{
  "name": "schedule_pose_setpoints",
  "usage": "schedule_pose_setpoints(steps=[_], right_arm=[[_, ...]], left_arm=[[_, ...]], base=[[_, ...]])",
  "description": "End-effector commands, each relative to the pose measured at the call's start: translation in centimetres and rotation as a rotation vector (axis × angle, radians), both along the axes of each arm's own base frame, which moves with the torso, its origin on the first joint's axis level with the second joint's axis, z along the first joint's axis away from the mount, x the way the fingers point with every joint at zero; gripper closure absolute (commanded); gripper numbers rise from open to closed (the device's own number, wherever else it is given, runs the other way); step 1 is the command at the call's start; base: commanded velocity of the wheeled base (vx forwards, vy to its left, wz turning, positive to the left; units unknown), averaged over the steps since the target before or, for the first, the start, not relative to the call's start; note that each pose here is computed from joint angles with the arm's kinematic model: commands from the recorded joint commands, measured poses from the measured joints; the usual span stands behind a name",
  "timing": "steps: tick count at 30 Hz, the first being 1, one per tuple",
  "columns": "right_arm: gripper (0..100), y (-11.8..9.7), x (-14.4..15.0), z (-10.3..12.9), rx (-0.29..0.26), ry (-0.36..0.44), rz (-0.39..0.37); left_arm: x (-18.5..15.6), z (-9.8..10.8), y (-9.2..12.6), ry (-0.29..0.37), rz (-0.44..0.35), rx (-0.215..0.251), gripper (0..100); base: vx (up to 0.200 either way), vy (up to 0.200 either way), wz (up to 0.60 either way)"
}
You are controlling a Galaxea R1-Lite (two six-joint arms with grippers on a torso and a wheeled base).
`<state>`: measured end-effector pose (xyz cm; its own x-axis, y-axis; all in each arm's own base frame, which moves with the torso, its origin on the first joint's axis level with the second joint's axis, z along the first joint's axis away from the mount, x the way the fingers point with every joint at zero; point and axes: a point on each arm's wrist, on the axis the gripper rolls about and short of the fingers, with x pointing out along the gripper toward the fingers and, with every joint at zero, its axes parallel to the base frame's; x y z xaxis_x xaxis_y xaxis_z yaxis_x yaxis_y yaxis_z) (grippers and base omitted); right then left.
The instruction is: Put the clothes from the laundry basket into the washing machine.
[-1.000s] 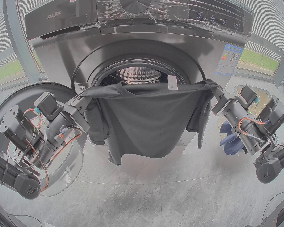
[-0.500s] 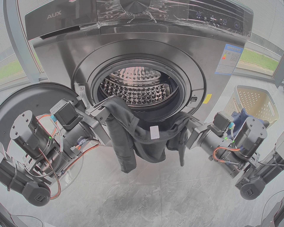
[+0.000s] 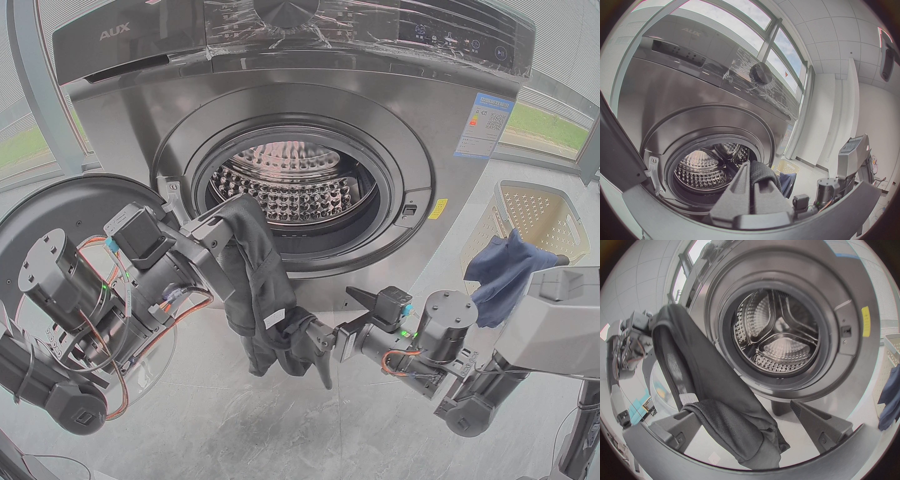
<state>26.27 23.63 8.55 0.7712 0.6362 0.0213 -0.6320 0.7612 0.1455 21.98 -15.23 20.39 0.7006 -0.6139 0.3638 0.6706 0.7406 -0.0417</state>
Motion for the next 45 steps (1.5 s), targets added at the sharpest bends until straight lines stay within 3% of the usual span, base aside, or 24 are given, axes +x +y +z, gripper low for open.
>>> schedule_pose_setpoints(steps=[1,7,10,13,14,17,22,26,33,37,45], right_arm=[[0,2.2,0.7,-2.7,-0.031,0.025,0.037],[0,3.5,0.8,-3.3,-0.026,0.019,0.068],[0,4.0,-0.5,-4.7,-0.062,0.058,0.103],[0,4.0,-0.6,-4.8,-0.064,0.06,0.105],[0,3.3,-1.8,-6.0,-0.107,0.103,0.12],[0,2.5,-2.7,-6.8,-0.147,0.143,0.123],[0,1.5,-4.0,-6.2,-0.164,0.161,0.132],[0,1.1,-4.8,-5.4,-0.161,0.156,0.143],[0,1.2,-4.7,-2.8,-0.099,0.09,0.142],[0,1.9,-3.7,-2.3,-0.067,0.059,0.134],[0,3.0,1.5,-3.2,-0.03,-0.006,0.065]], left_arm=[[-0.3,0.6,0.1,-0.022,-0.005,-0.013,100],[-0.6,0.6,-0.2,-0.021,-0.021,-0.015,100],[-0.5,0.7,-0.2,-0.023,-0.018,-0.017,100],[-0.5,0.7,-0.2,-0.023,-0.018,-0.017,100],[-0.4,0.9,-0.1,-0.028,-0.012,-0.022,100],[-0.3,1.0,-0.1,-0.03,-0.011,-0.025,100],[-0.2,0.9,-0.1,-0.029,-0.01,-0.024,100],[-0.2,0.8,-0.2,-0.026,-0.01,-0.023,100],[-0.2,0.7,-0.3,-0.022,-0.014,-0.02,100],[-0.4,0.8,-0.3,-0.025,-0.018,-0.022,100],[-0.9,1.4,-0.1,-0.047,-0.027,-0.028,100]], base=[[0.0,0.0,0.0],[0.0,0.0,0.0],[0.0,0.0,0.0],[0.0,0.0,0.0],[0.0,0.0,0.0],[0.0,0.0,0.0],[0.0,0.0,0.0],[0.0,0.0,0.0],[0.0,0.0,0.0],[0.0,0.0,0.0],[0.0,0.0,0.0]])
